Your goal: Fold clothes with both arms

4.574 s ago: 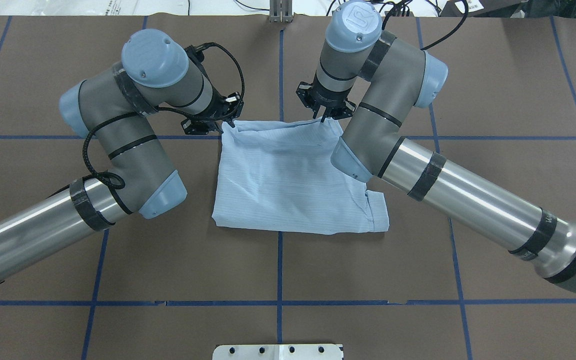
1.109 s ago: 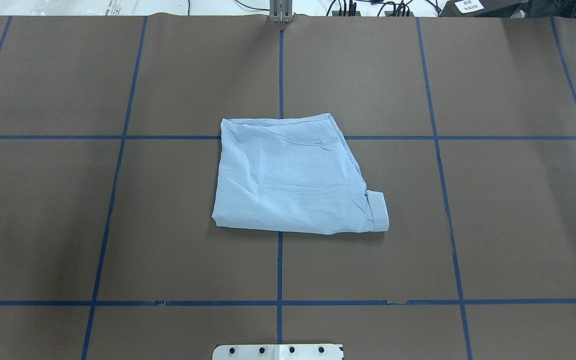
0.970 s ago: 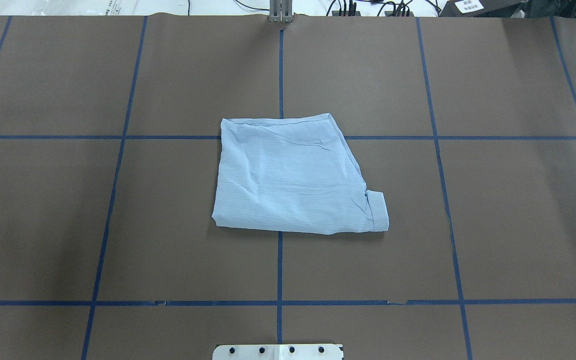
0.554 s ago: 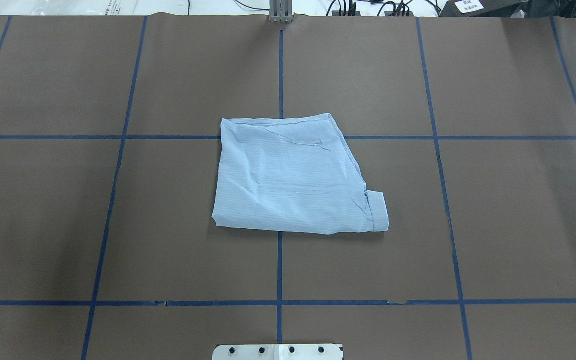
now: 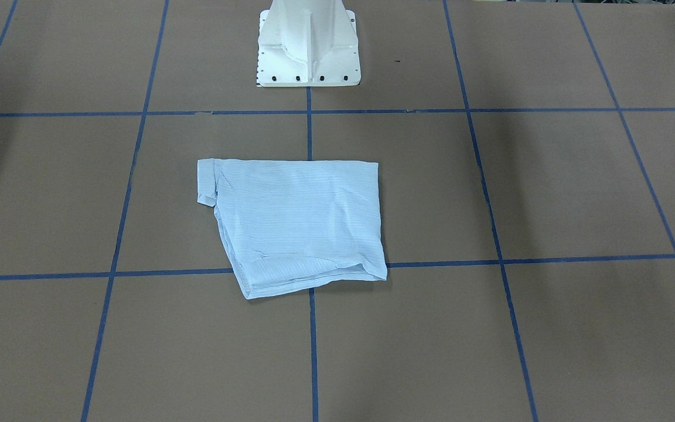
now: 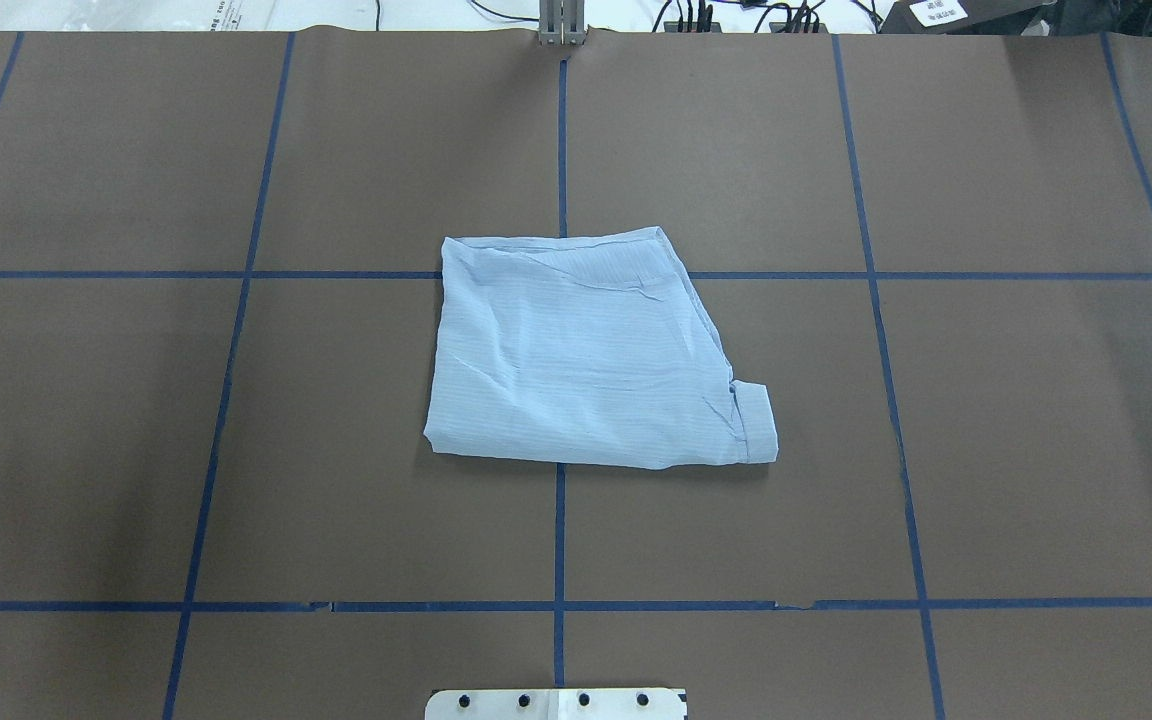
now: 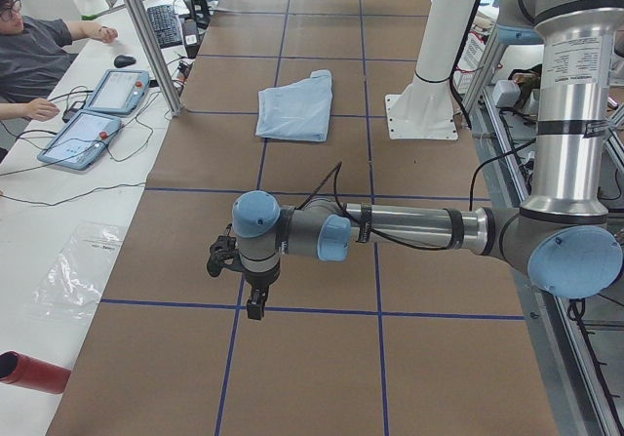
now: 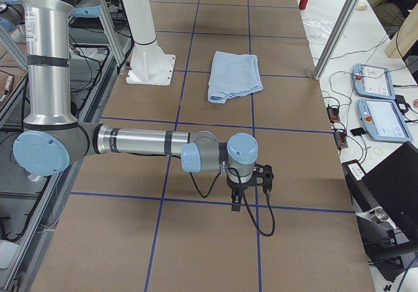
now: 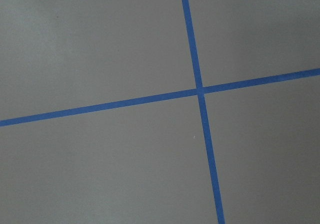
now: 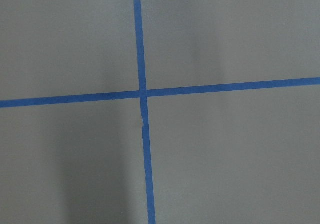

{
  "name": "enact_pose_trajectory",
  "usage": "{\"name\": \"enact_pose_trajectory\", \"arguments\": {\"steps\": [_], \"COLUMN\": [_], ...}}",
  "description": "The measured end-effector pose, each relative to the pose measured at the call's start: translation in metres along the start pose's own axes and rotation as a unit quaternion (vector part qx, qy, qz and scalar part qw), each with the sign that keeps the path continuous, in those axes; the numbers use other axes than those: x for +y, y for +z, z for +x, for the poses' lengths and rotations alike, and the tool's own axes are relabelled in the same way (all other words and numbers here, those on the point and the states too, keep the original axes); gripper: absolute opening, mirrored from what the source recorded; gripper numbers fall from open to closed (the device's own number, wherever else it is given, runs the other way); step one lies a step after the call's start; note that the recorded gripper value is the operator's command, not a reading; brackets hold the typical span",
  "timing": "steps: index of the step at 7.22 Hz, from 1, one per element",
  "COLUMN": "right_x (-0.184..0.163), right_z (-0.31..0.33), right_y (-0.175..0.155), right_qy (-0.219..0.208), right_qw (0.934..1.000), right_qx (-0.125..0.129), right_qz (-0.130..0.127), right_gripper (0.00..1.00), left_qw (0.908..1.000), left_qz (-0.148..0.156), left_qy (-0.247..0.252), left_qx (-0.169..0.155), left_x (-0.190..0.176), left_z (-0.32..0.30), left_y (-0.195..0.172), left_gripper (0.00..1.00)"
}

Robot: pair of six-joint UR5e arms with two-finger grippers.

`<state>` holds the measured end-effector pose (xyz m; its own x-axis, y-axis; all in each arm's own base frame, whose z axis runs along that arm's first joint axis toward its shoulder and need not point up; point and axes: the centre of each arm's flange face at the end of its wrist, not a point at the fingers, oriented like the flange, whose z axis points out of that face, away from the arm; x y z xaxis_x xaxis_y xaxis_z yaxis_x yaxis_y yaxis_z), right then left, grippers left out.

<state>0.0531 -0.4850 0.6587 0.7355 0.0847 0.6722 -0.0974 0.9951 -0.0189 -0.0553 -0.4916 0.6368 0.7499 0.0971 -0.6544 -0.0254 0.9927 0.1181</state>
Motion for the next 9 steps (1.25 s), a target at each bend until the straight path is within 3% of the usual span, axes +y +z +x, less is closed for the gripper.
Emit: {"name": "enact_pose_trajectory", "arguments": {"steps": [9], "right_x": [-0.0031], "right_z": [-0.003], "right_y": [-0.0015], "right_qy": [-0.001], "right_qw": [1.0], "right_qx": [-0.001], "right_qz": [0.001], "right_gripper": [1.0], "left_qw": [0.9995], "left_qz": [0.0], "left_qy": [-0.021], "left_qx": [0.023], "left_x": [-0.0005], "left_z": [0.0055], "left_y": [-0.0011], "left_gripper": [1.0]}}
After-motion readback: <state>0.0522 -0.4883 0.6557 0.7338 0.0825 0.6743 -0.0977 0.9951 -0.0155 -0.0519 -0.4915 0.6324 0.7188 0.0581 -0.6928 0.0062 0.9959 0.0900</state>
